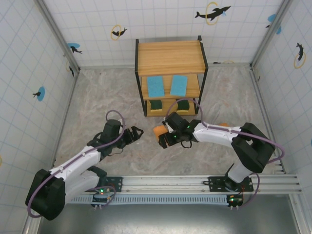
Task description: Place and organize the cleaning sponges onto the shelf
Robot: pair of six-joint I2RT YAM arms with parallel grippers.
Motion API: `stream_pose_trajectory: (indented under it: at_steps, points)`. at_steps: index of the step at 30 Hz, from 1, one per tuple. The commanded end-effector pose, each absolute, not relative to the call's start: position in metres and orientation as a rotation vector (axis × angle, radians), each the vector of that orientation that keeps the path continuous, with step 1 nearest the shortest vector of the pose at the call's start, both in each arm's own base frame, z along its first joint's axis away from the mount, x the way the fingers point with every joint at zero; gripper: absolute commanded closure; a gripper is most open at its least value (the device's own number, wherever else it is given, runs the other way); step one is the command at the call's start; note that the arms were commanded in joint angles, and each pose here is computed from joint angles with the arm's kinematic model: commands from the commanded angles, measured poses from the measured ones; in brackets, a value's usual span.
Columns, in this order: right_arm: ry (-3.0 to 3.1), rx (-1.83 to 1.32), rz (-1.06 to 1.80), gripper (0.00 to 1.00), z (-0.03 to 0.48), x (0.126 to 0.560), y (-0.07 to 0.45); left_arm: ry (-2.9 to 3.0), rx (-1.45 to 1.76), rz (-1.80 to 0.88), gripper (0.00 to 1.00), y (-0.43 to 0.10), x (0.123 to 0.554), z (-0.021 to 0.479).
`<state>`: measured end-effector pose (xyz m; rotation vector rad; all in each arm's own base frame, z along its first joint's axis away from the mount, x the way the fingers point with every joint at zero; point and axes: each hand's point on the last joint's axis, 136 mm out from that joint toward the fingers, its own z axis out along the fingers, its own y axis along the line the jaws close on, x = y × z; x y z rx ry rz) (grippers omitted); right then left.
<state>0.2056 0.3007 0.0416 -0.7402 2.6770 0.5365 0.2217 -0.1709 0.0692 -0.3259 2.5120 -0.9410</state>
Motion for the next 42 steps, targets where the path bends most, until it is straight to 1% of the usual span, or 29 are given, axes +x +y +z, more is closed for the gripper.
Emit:
stream_pose_trajectory:
  at_steps: [1, 10, 14, 18, 23, 24, 29, 33, 38, 42]
  points:
    - [2.599, -0.734, 0.498, 0.00, 0.050, 0.221, 0.317, 2.487, -0.299, -0.915, 0.02, -0.170, 0.226, 0.080]
    - [2.574, -0.707, 0.411, 0.01, 0.042, 0.226, 0.325, 2.477, -0.285, -0.902, 0.02, -0.168, 0.227, 0.086]
    - [2.580, -0.706, 0.360, 0.04, 0.034, 0.227, 0.326, 2.481, -0.279, -0.898, 0.03, -0.169, 0.227, 0.086]
    - [2.591, -0.705, 0.341, 0.12, 0.028, 0.225, 0.326, 2.482, -0.272, -0.897, 0.02, -0.169, 0.227, 0.086]
    - [2.601, -0.696, 0.337, 0.31, 0.028, 0.221, 0.322, 2.480, -0.266, -0.891, 0.02, -0.168, 0.227, 0.087]
    - [2.598, -0.691, 0.339, 0.33, 0.031, 0.222, 0.322, 2.478, -0.264, -0.889, 0.02, -0.168, 0.227, 0.088]
    - [2.577, -0.680, 0.410, 0.46, 0.054, 0.219, 0.322, 2.481, -0.258, -0.883, 0.02, -0.167, 0.227, 0.088]
    - [2.563, -0.670, 0.489, 0.55, 0.085, 0.217, 0.321, 2.477, -0.251, -0.886, 0.02, -0.168, 0.227, 0.090]
    - [2.557, -0.674, 0.510, 0.59, 0.128, 0.213, 0.311, 2.473, -0.242, -0.886, 0.02, -0.168, 0.227, 0.090]
    - [2.524, -0.683, 0.532, 0.61, 0.178, 0.207, 0.303, 2.457, -0.235, -0.895, 0.03, -0.170, 0.231, 0.096]
